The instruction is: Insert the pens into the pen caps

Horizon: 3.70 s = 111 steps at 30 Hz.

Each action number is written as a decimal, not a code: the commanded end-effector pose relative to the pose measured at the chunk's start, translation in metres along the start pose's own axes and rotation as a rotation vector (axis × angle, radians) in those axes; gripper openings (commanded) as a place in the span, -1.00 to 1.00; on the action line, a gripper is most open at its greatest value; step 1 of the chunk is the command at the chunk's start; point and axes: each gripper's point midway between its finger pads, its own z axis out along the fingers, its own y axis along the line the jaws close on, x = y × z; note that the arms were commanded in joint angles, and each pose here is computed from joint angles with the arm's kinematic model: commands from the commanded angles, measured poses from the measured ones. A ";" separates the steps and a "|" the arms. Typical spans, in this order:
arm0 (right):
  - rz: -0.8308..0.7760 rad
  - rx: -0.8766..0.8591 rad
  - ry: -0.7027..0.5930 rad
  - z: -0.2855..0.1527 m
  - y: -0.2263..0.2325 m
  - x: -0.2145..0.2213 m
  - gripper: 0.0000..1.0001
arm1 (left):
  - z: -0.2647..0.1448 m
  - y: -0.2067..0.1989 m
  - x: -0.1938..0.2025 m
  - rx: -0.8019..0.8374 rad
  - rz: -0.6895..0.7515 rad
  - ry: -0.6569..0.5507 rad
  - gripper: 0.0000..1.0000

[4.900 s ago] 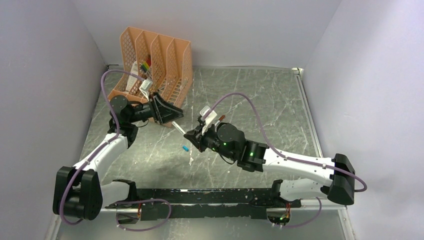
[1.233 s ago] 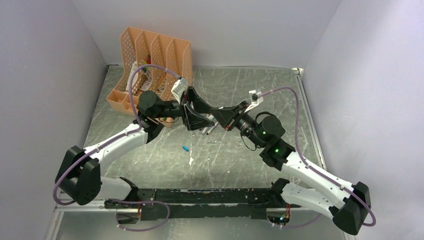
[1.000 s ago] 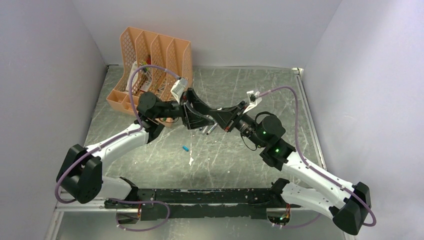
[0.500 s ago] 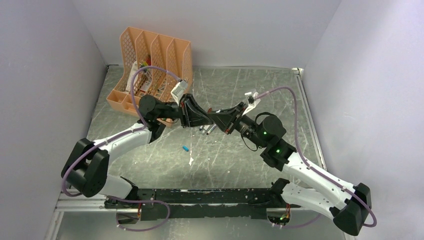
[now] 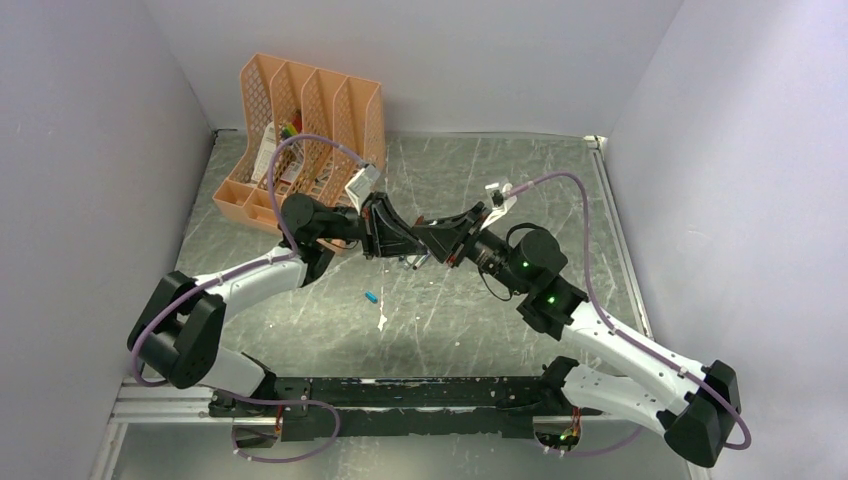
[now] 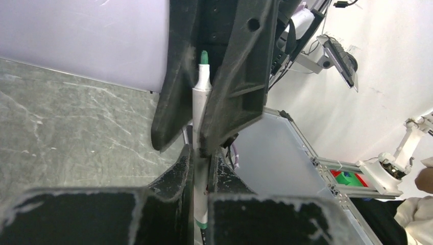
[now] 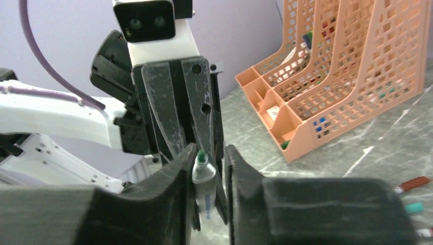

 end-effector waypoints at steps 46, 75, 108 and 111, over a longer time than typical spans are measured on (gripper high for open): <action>-0.188 0.399 0.547 -0.005 -0.053 0.189 -1.00 | -0.127 0.067 -0.026 -0.639 -0.052 -0.217 -0.86; 0.119 -0.168 -0.065 0.041 0.050 -0.020 0.07 | -0.071 -0.012 -0.013 -0.261 0.178 -0.109 -0.86; 0.120 -0.167 -0.011 0.030 0.044 0.004 -0.89 | -0.052 -0.011 -0.028 -0.159 0.130 -0.177 -0.86; 0.108 -0.102 -0.049 0.021 0.031 -0.001 -0.14 | -0.061 -0.003 -0.033 -0.216 0.125 -0.213 -0.86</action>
